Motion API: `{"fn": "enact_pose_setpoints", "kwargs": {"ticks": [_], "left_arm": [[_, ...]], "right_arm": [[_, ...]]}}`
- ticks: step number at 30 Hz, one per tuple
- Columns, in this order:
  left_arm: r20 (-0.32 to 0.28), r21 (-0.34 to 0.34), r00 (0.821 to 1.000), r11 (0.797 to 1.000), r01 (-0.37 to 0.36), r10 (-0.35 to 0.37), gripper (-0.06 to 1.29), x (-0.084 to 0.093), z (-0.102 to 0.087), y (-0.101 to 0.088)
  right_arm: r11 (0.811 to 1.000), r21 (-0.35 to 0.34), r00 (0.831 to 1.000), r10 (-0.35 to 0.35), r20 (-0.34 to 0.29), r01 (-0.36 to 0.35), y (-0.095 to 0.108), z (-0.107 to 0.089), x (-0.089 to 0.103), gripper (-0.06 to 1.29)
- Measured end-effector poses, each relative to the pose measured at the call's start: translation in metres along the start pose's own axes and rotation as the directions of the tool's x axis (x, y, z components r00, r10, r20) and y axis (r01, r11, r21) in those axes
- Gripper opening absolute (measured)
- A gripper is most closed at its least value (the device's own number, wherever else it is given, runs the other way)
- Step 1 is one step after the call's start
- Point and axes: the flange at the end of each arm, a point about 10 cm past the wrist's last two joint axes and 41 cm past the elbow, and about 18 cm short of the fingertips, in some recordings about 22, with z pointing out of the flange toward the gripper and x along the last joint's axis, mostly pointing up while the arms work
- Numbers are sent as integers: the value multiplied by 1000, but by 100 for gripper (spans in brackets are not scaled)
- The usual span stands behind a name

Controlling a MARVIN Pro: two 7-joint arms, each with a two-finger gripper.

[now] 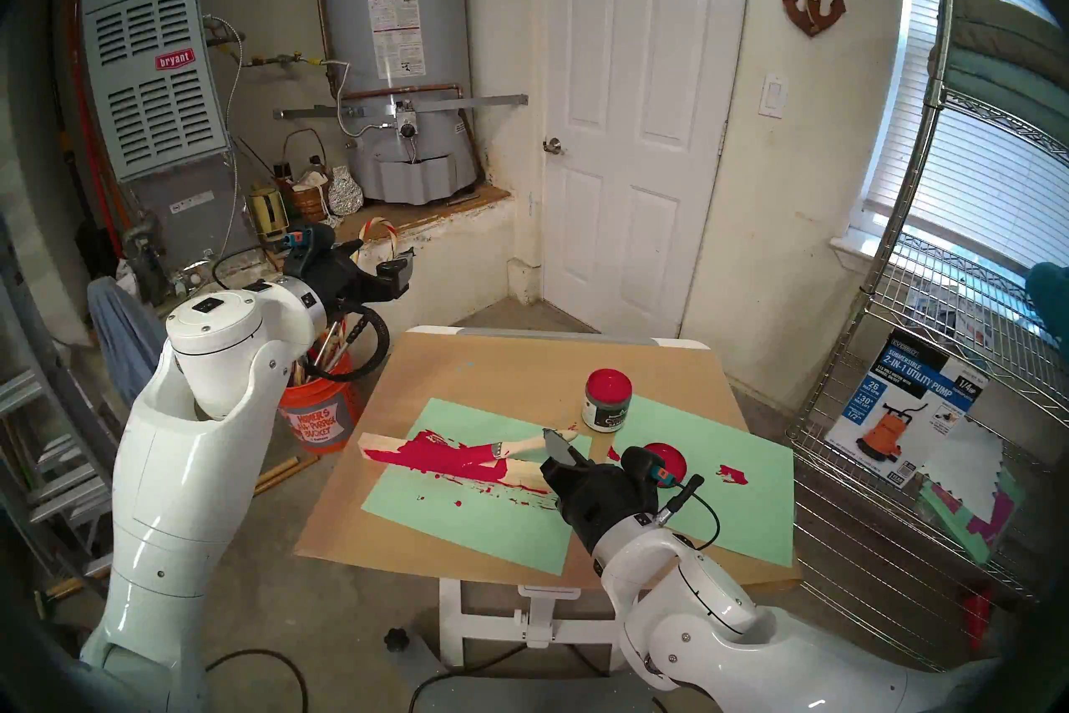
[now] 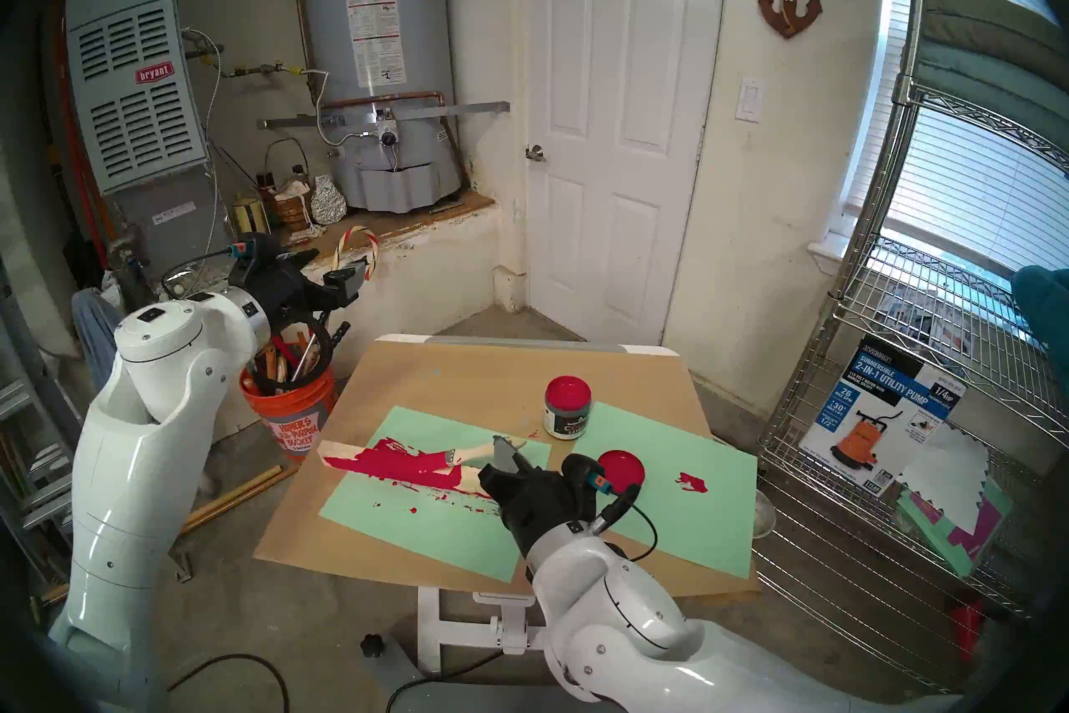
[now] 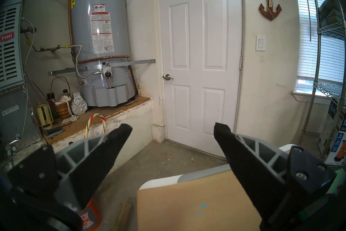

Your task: Pick up brush, dip the brush into paint, and paint the wood

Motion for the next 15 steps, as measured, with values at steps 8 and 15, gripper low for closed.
{"fn": "enact_pose_setpoints", "kwargs": {"ticks": [8,15], "left_arm": [[0,0,1000,1000,0,0,125,0,0,0],[0,0,1000,1000,0,0,125,0,0,0]], "right_arm": [[1000,6,1000,-11,-11,11,3,-9,5,-3],[1000,5,1000,-21,-19,21,6,-15,8,-3]]}}
